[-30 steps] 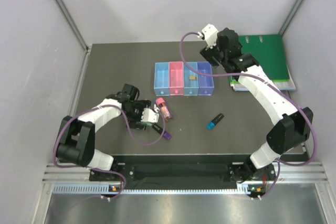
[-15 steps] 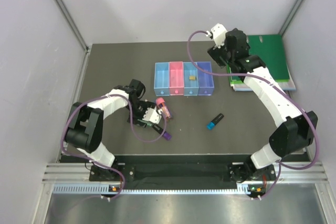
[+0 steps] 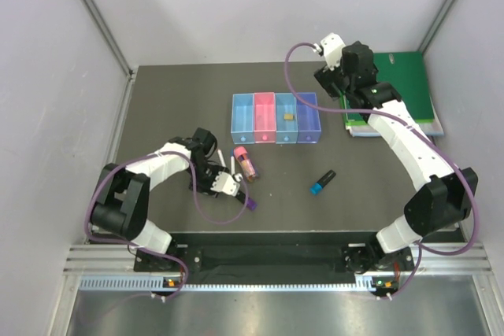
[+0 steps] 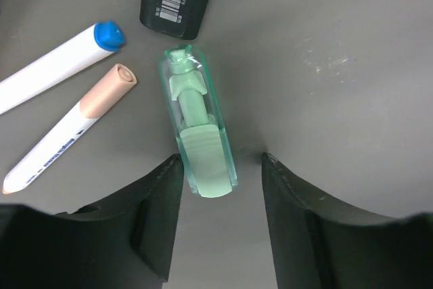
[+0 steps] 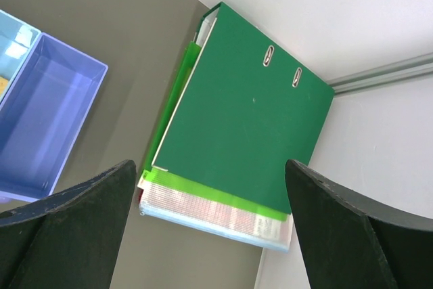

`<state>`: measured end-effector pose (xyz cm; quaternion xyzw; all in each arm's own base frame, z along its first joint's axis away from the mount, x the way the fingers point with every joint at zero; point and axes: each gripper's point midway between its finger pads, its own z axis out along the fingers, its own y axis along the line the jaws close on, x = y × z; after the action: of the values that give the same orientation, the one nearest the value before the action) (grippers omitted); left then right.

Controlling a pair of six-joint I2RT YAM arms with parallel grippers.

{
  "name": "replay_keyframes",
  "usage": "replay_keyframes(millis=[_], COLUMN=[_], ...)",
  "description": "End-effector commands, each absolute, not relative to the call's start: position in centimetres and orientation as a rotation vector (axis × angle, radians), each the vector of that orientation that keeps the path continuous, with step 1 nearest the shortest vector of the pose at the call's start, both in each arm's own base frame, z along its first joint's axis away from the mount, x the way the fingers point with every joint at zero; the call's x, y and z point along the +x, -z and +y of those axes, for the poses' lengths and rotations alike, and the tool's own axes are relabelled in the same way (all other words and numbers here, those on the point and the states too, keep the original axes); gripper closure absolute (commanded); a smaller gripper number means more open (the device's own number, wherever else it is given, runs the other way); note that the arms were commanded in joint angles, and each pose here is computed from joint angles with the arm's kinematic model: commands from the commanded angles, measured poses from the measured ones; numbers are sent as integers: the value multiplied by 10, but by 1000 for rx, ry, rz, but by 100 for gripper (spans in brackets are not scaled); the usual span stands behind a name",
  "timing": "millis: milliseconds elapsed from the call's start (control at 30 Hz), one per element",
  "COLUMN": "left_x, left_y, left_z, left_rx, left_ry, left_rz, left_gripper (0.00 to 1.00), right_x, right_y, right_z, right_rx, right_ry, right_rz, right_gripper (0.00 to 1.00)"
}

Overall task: Sort the stationery into containers
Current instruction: Pick up the stationery from the center of the board.

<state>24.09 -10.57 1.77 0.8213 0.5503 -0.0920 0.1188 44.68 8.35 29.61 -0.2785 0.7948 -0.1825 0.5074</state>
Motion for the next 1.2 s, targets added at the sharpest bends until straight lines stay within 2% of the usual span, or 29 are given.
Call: replay_keyframes(millis=[0,300,500,633,1167], left_x=[231,250,257,258,289], left_y=[-7,-4,-2,-8,-119], left_z=[-108,-117,-117,-113,-138], left_rx=[2411,2366,2342,2327,1980], left_ry=[301,290,257,223,123], left_rz=[1625,1687,1739,1769,1758], left_gripper=[48,58,83,90,94], right_x=[445,441,440,440,433], right_y=[-340,-340,-341,-339,-352], right_z=[81,80,80,80,75], right_rx=[-579,-573,-568,-567,-554], right_ry=[404,403,400,399,413], right_rz=[1817,1814,1814,1815,1787], right_gripper=[9,9,9,9,9])
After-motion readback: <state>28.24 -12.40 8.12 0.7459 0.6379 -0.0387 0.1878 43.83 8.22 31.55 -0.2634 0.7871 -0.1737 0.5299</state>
